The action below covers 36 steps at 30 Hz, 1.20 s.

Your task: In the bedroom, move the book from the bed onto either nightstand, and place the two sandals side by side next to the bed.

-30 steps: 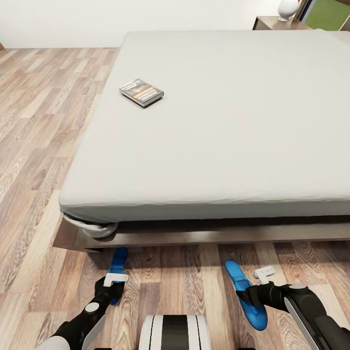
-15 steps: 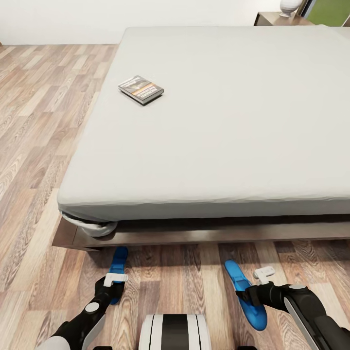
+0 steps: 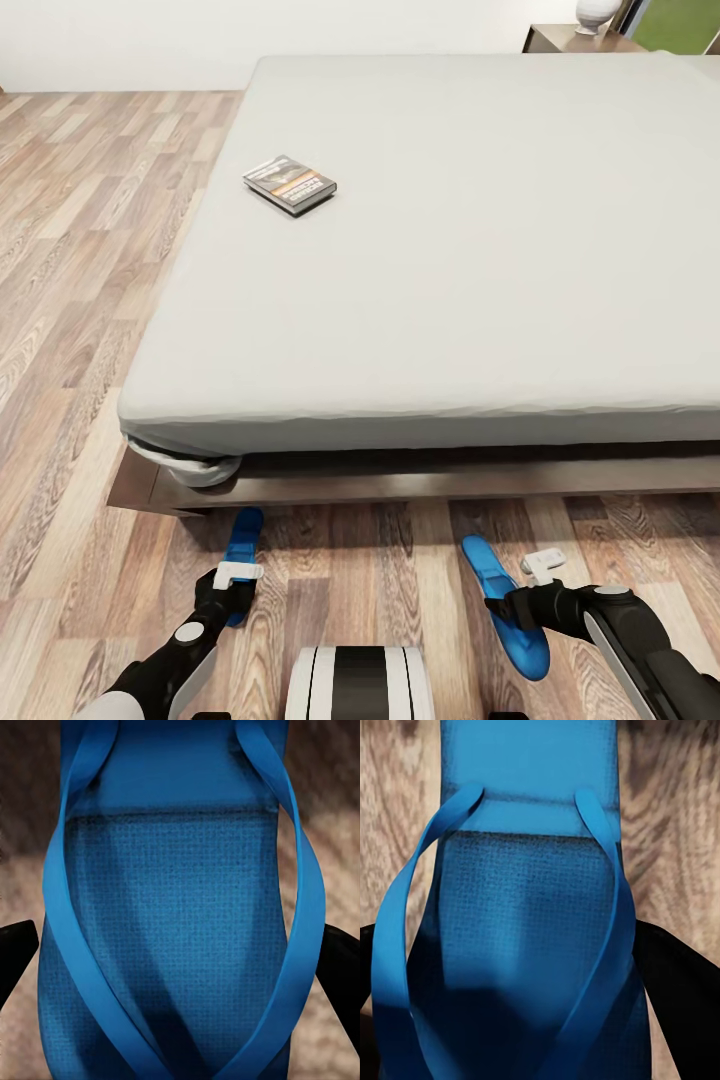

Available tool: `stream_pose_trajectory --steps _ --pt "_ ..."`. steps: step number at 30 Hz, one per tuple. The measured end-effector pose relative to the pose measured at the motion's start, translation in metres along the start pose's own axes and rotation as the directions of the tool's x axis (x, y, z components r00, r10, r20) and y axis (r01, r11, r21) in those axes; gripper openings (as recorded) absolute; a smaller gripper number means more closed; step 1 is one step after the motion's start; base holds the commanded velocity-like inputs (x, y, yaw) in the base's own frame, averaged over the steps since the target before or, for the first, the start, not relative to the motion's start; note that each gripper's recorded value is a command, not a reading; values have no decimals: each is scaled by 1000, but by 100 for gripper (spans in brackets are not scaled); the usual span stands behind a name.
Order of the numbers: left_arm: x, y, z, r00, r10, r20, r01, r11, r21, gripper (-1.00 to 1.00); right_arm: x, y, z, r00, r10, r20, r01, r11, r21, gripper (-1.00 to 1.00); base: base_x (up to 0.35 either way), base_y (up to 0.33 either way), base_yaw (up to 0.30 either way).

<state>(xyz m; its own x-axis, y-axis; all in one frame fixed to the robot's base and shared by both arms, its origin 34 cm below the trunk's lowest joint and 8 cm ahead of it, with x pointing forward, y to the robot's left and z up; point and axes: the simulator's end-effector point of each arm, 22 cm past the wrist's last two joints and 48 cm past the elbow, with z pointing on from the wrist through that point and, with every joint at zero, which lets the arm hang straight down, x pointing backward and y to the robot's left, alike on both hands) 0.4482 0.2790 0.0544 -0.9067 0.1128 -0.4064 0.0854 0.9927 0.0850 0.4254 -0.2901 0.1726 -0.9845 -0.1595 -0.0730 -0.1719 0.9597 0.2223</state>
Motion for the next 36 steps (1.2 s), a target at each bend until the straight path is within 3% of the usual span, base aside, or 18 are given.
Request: stream_pose_trajectory --steps 8,9,36 --pt "0 0 0 1000 0 0 0 1000 0 -100 0 0 0 1000 0 0 0 1000 0 -100 0 0 0" --pt "0 0 0 1000 0 0 0 1000 0 100 0 0 0 1000 0 0 0 1000 0 -100 0 0 0" --pt "0 0 0 1000 0 0 0 1000 0 100 0 0 0 1000 0 0 0 1000 0 -100 0 0 0"
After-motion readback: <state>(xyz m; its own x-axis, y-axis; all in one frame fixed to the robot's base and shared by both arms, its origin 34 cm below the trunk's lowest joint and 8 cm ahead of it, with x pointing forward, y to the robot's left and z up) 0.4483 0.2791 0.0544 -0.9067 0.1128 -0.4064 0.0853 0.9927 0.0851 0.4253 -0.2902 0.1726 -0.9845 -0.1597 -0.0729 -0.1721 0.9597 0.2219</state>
